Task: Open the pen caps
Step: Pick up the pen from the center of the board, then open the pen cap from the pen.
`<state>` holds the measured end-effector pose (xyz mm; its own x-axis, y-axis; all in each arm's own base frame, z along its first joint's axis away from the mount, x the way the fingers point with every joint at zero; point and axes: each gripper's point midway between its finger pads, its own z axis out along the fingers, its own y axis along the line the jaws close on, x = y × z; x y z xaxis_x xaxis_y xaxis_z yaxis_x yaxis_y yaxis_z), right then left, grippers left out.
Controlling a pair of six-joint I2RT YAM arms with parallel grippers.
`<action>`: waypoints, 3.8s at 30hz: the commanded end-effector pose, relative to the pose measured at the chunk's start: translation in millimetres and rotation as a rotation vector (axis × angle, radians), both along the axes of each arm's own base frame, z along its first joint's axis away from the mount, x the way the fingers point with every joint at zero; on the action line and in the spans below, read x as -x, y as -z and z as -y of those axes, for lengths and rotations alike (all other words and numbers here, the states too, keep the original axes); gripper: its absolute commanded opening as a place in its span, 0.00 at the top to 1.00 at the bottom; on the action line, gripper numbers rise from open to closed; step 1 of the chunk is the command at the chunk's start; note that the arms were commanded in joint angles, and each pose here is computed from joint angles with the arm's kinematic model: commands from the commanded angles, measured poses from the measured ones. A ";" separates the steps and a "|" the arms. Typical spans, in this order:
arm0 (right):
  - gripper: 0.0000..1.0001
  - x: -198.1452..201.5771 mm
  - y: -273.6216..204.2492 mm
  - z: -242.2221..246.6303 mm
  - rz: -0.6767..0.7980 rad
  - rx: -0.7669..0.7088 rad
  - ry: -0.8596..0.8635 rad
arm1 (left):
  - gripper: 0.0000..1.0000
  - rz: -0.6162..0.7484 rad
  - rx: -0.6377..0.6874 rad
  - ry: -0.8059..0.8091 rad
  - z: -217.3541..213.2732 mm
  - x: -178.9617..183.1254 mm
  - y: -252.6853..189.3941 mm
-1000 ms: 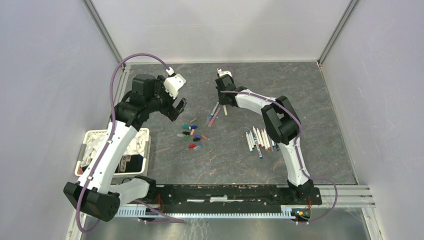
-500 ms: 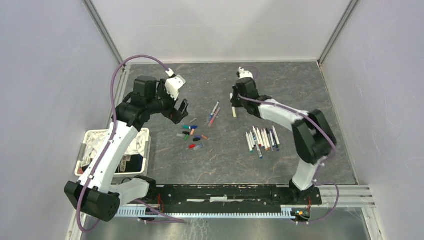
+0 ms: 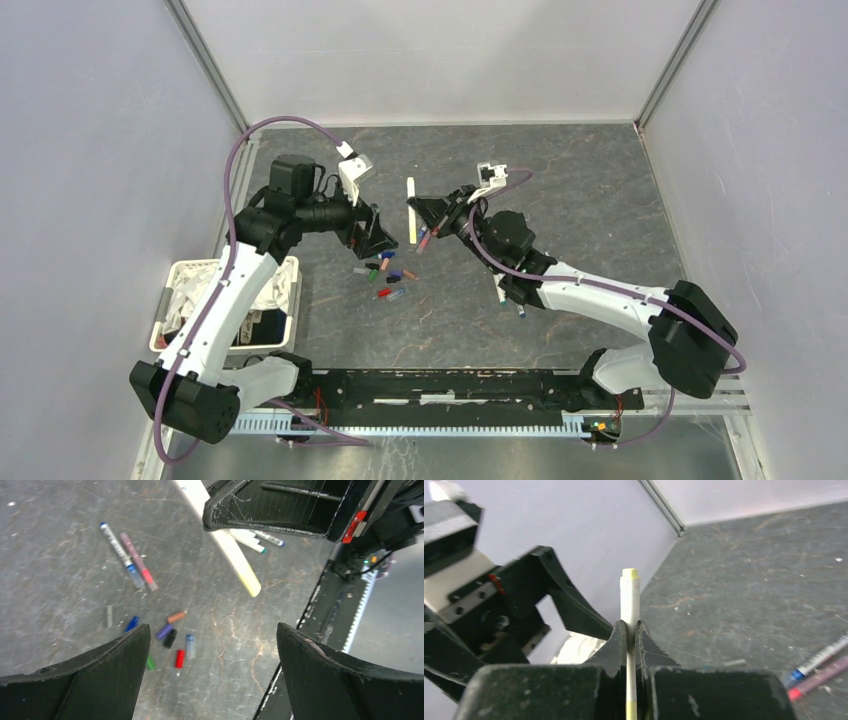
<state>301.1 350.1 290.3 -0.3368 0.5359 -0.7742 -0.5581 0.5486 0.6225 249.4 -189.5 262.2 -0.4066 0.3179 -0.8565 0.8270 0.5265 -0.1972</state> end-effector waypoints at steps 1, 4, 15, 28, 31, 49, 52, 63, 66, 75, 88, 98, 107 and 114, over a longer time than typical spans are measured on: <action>1.00 15.6 -66.9 0.3 0.113 -0.206 0.026 | 0.00 -0.054 0.142 0.098 19.0 21.2 -16.6; 1.00 25.1 -76.7 -8.2 0.131 -0.226 0.013 | 0.01 -0.083 0.173 0.128 22.7 29.1 -13.5; 1.00 46.4 -90.5 -26.2 0.154 -0.267 -0.049 | 0.20 -0.092 0.238 0.196 31.6 35.9 -21.9; 1.00 51.5 -73.2 -14.2 0.126 -0.249 -0.010 | 0.97 -0.019 0.182 0.169 25.0 27.8 -23.5; 1.00 51.1 -65.5 -7.1 0.109 -0.230 0.012 | 0.98 0.019 0.127 0.153 18.5 23.1 -17.9; 0.37 48.3 -12.7 12.1 -0.129 0.186 -0.378 | 0.98 0.413 -0.683 0.529 -89.0 46.0 84.7; 0.33 61.5 7.4 -9.7 -0.228 0.242 -0.539 | 0.98 0.526 -0.787 0.653 -100.5 54.1 86.6; 0.29 124.0 38.6 -88.6 -0.340 0.245 -0.892 | 0.98 0.760 -0.908 0.822 -102.9 54.7 74.3; 0.29 132.8 40.3 -101.7 -0.355 0.228 -0.937 | 0.98 0.783 -0.925 0.850 -103.6 55.0 75.1; 0.31 146.2 55.5 -129.9 -0.398 0.216 -1.009 | 0.98 0.783 -0.909 0.849 -99.5 52.2 71.3; 0.81 157.0 73.7 -139.9 -0.422 0.246 -1.075 | 0.98 0.767 -0.883 0.839 -94.5 49.7 66.6; 1.00 162.7 76.3 -115.5 -0.281 0.301 -1.190 | 0.31 0.626 -0.694 0.847 -76.1 74.6 57.1; 1.00 159.8 76.0 -101.2 -0.231 0.303 -1.220 | 0.46 0.510 -0.605 0.872 -66.8 87.6 62.5; 1.00 153.6 76.5 -100.1 -0.235 0.305 -1.207 | 0.67 0.509 -0.606 0.873 -64.3 85.9 62.8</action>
<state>145.2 453.5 189.1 -0.6753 -0.4331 -0.5970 -0.6510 -0.0306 0.7585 172.5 -119.7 191.9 0.5234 0.7404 -0.4217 0.8450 -0.3871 0.3690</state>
